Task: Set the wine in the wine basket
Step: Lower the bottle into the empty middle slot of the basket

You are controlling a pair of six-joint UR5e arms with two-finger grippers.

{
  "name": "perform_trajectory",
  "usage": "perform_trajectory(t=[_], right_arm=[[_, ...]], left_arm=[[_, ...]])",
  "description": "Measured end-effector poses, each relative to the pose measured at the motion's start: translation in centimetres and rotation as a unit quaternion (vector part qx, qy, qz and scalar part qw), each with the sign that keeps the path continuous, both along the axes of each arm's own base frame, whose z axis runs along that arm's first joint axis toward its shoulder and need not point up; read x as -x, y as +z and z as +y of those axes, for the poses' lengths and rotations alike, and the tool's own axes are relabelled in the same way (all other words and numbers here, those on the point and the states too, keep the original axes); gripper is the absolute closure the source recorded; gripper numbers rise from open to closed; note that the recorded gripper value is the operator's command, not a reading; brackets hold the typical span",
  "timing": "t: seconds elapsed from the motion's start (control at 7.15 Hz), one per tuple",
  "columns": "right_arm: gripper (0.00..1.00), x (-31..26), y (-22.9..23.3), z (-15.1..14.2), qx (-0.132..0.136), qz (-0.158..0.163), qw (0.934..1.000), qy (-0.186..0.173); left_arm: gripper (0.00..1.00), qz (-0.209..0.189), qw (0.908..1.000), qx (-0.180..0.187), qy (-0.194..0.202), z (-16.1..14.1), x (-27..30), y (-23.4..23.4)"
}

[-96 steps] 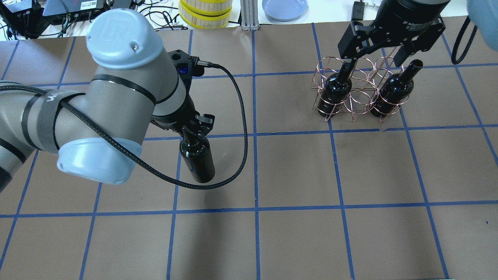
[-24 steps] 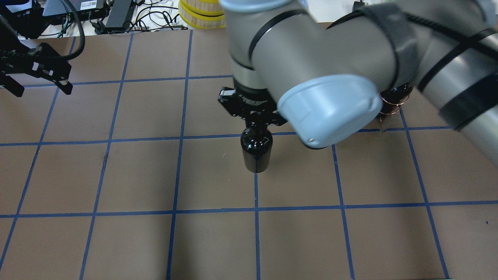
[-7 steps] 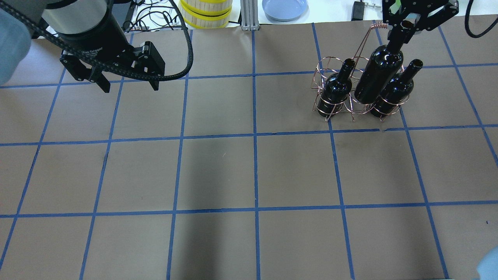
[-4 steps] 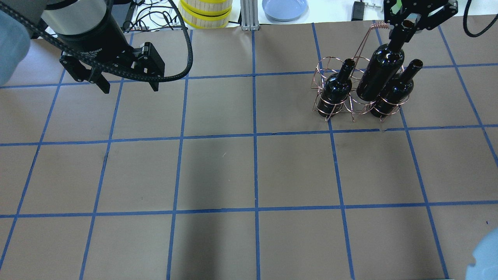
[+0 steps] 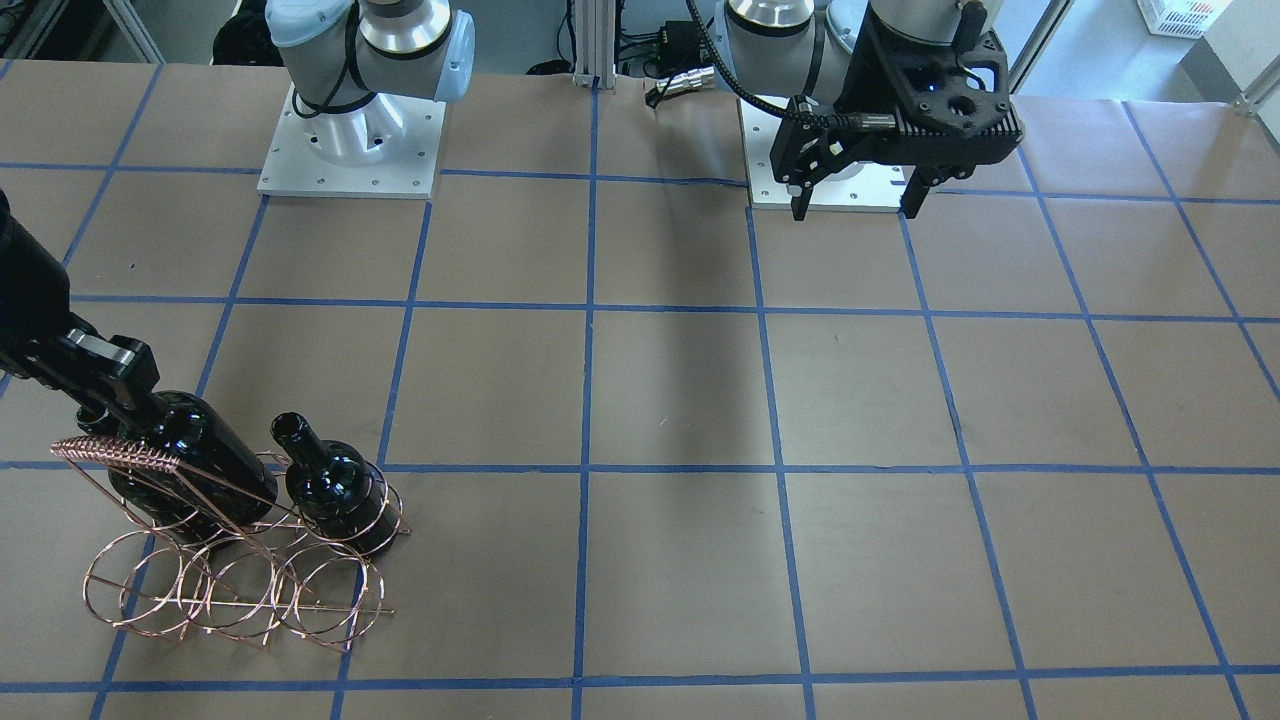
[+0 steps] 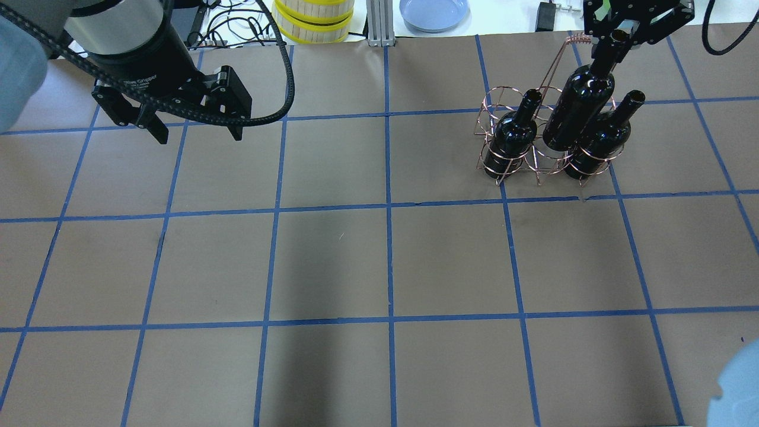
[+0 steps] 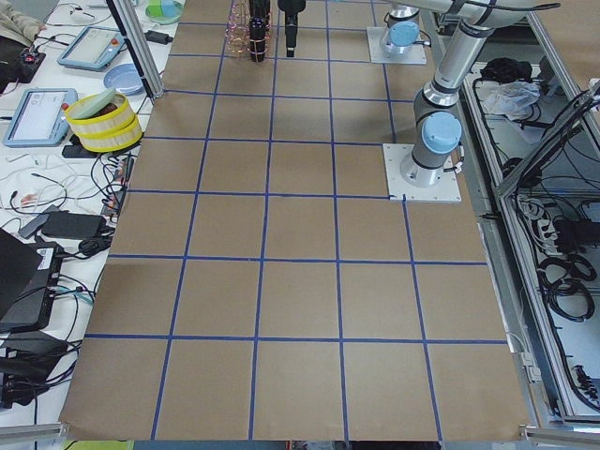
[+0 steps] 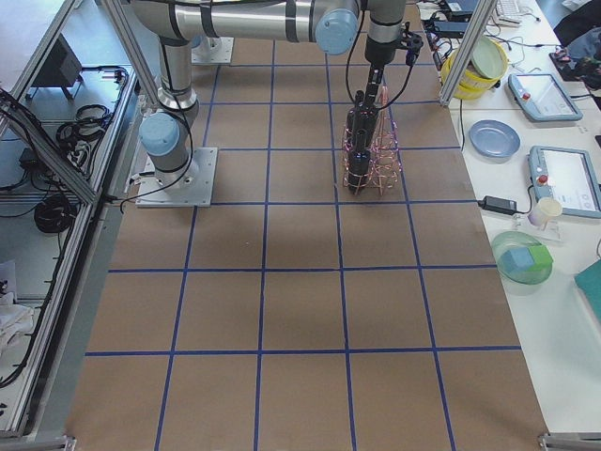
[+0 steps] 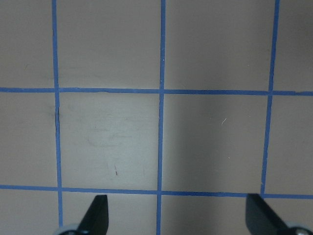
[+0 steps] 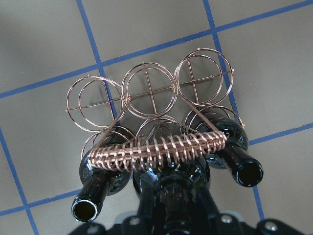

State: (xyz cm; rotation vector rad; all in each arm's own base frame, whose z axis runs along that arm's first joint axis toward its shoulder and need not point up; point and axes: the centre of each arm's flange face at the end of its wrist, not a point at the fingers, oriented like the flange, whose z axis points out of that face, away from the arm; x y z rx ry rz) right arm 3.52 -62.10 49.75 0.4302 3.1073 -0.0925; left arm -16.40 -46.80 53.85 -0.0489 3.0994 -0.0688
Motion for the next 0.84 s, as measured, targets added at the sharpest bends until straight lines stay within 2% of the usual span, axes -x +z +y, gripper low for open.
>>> perform_trajectory(t=[0.42,0.84], right_arm=[[1.00,-0.1,-0.2,-0.1,0.003,-0.004,1.0000,0.000],[1.00,-0.2,-1.6,-0.2,-0.006,-0.006,1.0000,0.001]], left_arm=[[0.00,0.000,1.0000,-0.001,0.000,0.0,0.0,0.0],[0.00,-0.001,1.0000,-0.003,-0.001,0.1,0.1,-0.3]])
